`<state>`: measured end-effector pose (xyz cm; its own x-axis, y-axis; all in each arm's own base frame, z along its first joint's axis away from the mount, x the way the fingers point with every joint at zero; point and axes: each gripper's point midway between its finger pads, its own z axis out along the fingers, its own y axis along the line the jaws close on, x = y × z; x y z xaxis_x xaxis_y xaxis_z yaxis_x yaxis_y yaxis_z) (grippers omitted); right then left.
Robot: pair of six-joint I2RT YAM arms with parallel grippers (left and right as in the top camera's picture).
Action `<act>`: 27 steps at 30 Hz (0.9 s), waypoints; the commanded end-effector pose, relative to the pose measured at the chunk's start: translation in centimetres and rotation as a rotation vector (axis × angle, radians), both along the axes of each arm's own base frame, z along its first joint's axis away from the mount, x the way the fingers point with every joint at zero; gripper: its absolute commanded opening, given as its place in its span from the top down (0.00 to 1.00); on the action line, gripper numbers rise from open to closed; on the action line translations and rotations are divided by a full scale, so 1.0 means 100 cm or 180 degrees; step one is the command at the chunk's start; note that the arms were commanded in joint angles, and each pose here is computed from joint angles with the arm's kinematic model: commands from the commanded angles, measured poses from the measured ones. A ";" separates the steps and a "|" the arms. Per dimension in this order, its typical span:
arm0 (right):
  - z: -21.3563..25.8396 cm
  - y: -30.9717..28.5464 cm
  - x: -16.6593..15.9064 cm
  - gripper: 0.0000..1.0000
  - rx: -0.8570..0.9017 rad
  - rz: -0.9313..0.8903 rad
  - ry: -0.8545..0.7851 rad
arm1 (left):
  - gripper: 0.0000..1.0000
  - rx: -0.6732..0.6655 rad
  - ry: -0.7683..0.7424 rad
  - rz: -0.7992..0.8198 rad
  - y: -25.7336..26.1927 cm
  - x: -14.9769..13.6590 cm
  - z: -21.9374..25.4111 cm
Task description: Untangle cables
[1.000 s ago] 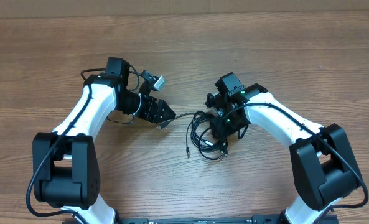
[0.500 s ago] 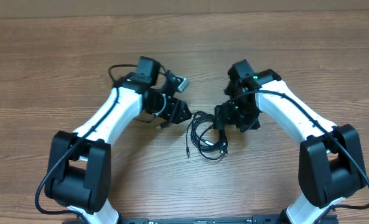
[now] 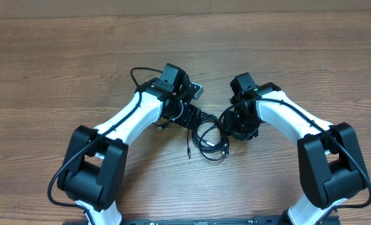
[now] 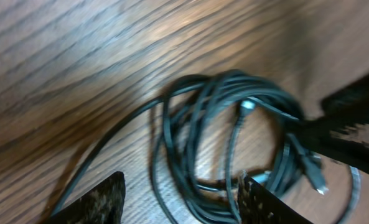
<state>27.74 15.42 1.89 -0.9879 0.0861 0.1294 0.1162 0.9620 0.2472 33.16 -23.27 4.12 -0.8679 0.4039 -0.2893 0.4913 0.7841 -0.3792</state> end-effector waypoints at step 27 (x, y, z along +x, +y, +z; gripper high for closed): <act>0.000 0.008 0.014 0.64 0.0097 -0.0014 -0.0211 | 0.60 -0.0008 -0.0004 0.0029 -0.031 0.002 -0.021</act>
<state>29.35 16.04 1.91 -0.9940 0.0876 0.0649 0.1023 0.9548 0.2790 33.28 -25.87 2.92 -0.8662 0.3944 -0.3067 0.4919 0.7809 -0.3850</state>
